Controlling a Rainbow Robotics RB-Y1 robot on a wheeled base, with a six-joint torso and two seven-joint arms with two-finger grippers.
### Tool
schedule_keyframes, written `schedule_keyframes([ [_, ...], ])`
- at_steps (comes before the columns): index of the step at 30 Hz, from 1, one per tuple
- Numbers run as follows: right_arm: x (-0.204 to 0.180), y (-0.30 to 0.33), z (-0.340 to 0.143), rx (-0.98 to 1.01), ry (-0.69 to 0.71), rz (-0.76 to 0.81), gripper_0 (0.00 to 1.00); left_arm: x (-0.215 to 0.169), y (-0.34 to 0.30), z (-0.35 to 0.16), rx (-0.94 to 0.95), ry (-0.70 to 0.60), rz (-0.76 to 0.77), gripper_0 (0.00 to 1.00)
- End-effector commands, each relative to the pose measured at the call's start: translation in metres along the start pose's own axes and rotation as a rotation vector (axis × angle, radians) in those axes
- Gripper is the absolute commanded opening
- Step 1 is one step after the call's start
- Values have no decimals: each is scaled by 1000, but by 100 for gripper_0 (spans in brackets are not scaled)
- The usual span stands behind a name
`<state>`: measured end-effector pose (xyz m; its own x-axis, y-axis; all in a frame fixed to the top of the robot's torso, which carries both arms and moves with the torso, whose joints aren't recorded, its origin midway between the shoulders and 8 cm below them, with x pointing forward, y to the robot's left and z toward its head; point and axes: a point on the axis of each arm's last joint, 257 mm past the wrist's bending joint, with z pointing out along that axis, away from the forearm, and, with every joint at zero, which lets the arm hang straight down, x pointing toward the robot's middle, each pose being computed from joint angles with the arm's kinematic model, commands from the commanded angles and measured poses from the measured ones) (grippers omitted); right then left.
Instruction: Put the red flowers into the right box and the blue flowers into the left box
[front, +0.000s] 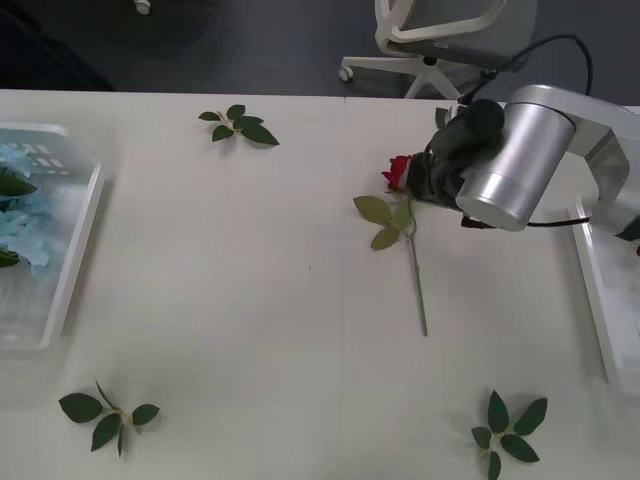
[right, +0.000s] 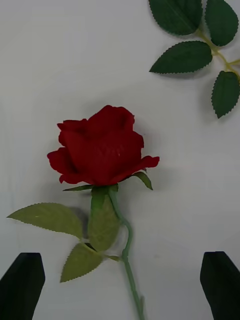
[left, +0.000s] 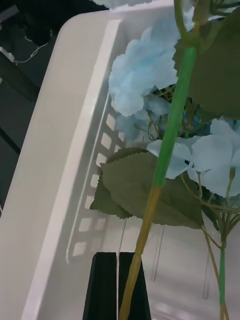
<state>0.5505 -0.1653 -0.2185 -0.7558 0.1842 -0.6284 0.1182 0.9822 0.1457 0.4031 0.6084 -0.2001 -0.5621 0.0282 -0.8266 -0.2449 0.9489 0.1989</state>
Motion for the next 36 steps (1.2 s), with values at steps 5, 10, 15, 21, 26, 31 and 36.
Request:
schedule_keyframes([
  [5, 11, 1, 32, 0, 23, -120, 92, -1, 3, 19, -17, 1, -34, 1],
  [10, 23, -6, 49, 10, 44, -145, 92, -3, -3, 19, 5, -6, -46, 43],
  [15, 28, -9, 66, -37, 53, -173, 92, -18, -16, 13, 66, -52, -76, 100],
  [21, 29, -15, 79, -37, 50, -181, 93, -39, -34, -7, 135, -122, -96, 100],
  [26, 32, -12, 79, -48, 59, -180, 92, -43, -48, -21, 190, -149, -127, 100],
  [31, 39, -8, 82, -78, 55, -213, 92, -43, -64, -41, 255, -169, -150, 100],
  [36, 47, -4, 83, -115, 86, -233, 92, -44, -85, -61, 333, -187, -175, 100],
])
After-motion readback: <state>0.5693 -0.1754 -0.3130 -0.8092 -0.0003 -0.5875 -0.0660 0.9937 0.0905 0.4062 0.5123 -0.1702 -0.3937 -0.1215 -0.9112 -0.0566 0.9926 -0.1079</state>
